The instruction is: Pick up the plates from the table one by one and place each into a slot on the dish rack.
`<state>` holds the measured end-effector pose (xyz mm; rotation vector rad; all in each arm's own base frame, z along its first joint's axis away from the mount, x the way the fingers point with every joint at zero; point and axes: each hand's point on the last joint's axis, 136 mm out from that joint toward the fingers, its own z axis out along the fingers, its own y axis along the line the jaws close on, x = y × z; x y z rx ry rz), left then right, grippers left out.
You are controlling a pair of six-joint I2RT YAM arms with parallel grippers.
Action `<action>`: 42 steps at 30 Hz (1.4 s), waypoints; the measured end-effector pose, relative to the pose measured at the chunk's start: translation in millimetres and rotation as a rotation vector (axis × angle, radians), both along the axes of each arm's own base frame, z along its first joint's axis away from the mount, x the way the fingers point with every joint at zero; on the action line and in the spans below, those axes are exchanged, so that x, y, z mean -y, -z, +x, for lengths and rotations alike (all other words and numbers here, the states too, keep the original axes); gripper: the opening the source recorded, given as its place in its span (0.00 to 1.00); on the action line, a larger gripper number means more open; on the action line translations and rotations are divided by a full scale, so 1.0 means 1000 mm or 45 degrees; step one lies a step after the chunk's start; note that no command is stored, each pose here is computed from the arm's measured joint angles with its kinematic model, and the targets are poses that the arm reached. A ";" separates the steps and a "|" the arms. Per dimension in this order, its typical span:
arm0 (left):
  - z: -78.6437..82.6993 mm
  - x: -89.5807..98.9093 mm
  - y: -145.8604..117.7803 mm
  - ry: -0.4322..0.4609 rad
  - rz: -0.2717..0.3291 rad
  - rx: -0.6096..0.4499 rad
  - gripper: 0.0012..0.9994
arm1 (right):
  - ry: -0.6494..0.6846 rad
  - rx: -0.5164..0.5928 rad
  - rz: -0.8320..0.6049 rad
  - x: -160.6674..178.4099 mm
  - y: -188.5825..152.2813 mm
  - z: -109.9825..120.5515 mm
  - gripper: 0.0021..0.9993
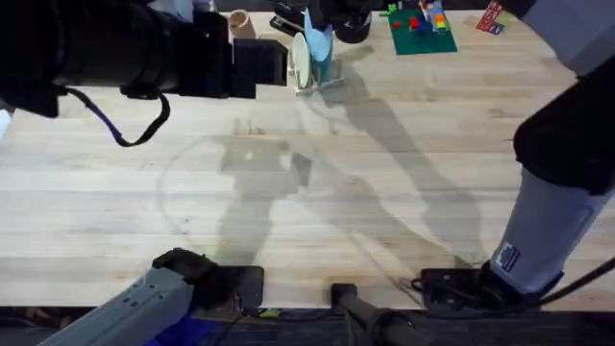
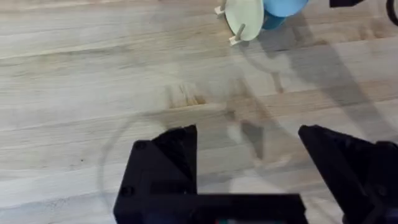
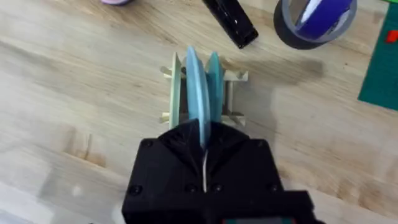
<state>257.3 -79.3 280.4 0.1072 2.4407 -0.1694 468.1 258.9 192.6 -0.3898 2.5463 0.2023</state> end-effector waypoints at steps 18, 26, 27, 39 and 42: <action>0.000 0.000 0.000 0.000 0.000 0.000 1.00 | 0.004 -0.058 -0.031 -0.004 0.033 0.006 0.03; 0.000 0.000 0.000 0.000 0.000 0.000 1.00 | 0.001 -0.063 -0.034 -0.004 0.033 0.005 0.03; 0.000 0.000 0.000 0.000 0.000 0.000 1.00 | 0.001 -0.063 -0.034 -0.004 0.033 0.005 0.03; 0.000 0.000 0.000 0.000 0.000 0.000 1.00 | -0.020 -0.081 -0.051 -0.010 0.036 -0.003 0.03; 0.000 0.000 0.000 0.000 0.000 0.000 1.00 | -0.025 -0.078 -0.056 -0.013 0.036 -0.005 0.03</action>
